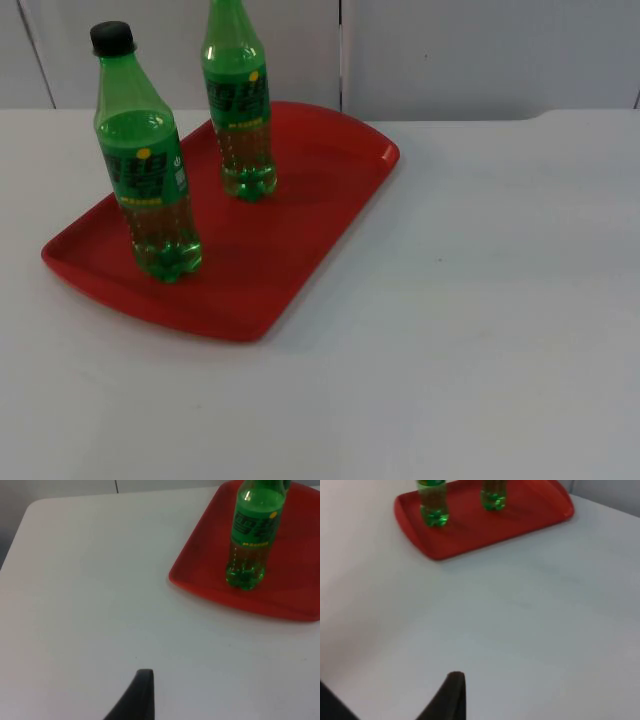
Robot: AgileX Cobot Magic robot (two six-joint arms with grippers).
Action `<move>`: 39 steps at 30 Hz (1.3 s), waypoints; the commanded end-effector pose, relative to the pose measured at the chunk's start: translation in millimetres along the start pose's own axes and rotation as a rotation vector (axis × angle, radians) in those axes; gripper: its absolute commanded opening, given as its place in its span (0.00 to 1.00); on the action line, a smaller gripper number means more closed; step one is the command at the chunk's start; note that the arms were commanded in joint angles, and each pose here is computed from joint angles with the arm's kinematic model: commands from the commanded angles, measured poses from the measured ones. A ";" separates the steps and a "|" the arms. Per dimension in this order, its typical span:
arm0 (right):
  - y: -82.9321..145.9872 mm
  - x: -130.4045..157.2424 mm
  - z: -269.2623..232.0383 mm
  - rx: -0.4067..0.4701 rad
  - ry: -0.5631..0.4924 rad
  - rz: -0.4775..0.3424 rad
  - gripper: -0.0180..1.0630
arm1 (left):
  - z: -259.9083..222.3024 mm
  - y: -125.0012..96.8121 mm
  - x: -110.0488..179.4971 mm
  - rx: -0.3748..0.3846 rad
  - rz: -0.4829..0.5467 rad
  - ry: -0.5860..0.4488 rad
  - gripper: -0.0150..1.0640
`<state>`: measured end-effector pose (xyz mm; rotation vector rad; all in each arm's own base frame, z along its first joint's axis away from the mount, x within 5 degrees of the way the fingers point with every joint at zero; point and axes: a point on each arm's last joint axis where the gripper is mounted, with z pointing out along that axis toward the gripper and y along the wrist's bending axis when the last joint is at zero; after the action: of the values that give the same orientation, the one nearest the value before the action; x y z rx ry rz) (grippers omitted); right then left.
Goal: Place the bottle upright on the tray.
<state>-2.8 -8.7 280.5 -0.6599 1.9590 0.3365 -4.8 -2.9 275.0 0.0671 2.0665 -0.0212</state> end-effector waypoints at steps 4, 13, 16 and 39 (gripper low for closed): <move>0.9 0.6 -0.2 0.111 0.001 0.057 0.99 | 0.4 0.2 0.7 -0.004 -0.007 -0.003 0.95; 2.7 0.9 -1.0 0.306 0.012 0.158 0.99 | 0.4 0.2 0.7 -0.004 -0.007 -0.003 0.95; 3.6 1.0 -1.2 0.397 0.017 0.205 0.99 | 0.4 0.2 0.7 -0.004 -0.007 -0.003 0.95; 5.2 1.0 -1.5 0.569 0.026 0.292 0.99 | 0.4 0.2 0.7 -0.004 -0.007 -0.003 0.95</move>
<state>-7.4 -5.3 280.5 -0.0176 2.0506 -0.0559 -4.8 -2.9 275.0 0.0671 2.0665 -0.0212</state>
